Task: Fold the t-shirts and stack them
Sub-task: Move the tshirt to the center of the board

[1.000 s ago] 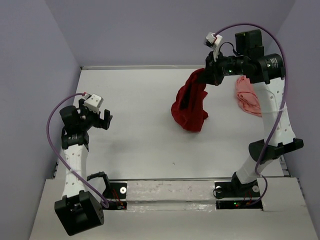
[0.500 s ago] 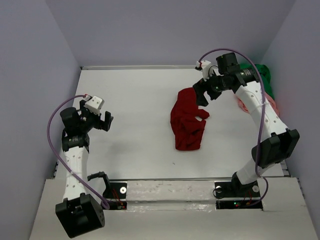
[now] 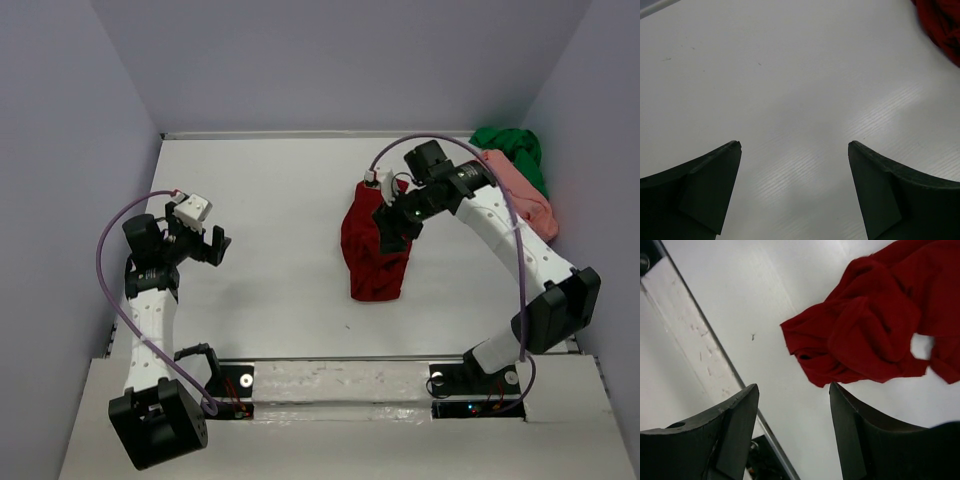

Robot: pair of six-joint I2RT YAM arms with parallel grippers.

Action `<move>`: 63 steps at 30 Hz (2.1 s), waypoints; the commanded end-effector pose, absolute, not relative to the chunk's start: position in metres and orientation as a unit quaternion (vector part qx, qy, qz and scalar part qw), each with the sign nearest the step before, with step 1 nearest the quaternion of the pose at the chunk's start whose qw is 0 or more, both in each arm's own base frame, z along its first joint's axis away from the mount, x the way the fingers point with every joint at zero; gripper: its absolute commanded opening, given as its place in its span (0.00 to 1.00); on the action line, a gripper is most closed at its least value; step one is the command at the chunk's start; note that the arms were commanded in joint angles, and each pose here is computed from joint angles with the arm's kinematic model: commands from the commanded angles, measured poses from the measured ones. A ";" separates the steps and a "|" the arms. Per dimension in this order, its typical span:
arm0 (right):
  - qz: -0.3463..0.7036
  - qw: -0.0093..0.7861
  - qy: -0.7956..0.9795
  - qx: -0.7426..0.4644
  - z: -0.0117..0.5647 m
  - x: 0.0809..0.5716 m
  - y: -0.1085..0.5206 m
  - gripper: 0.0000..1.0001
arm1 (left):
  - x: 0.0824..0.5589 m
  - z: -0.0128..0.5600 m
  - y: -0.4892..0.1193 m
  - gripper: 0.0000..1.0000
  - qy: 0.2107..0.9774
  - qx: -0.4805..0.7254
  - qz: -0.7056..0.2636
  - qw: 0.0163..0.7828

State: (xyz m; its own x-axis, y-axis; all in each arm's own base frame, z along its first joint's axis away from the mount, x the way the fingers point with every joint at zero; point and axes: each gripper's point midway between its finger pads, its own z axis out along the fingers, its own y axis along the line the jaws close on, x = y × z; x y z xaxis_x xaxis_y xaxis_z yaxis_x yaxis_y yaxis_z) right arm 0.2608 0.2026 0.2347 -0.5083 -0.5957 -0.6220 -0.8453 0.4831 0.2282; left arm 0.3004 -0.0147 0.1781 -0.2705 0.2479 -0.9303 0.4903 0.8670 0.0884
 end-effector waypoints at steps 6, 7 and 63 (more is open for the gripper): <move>0.206 0.173 0.839 -0.473 0.176 0.272 0.229 0.67 | 0.300 0.185 -0.019 0.99 0.780 0.249 -0.118 0.562; 0.199 0.166 0.840 -0.476 0.168 0.278 0.235 0.67 | 0.300 0.184 -0.018 0.99 0.781 0.248 -0.115 0.562; 0.114 0.128 0.823 -0.541 0.120 0.316 0.292 0.00 | 0.299 0.175 -0.015 0.99 0.785 0.261 -0.102 0.553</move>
State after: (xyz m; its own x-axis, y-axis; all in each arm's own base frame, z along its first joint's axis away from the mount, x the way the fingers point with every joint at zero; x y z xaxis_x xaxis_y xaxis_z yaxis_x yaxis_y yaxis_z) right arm 0.3125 0.2661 0.0670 -0.4263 -0.8807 -0.2063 -0.9035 0.4256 0.0499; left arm 0.2970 -0.0137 0.1722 -0.2737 0.2878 -0.9177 0.5075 0.8537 0.1164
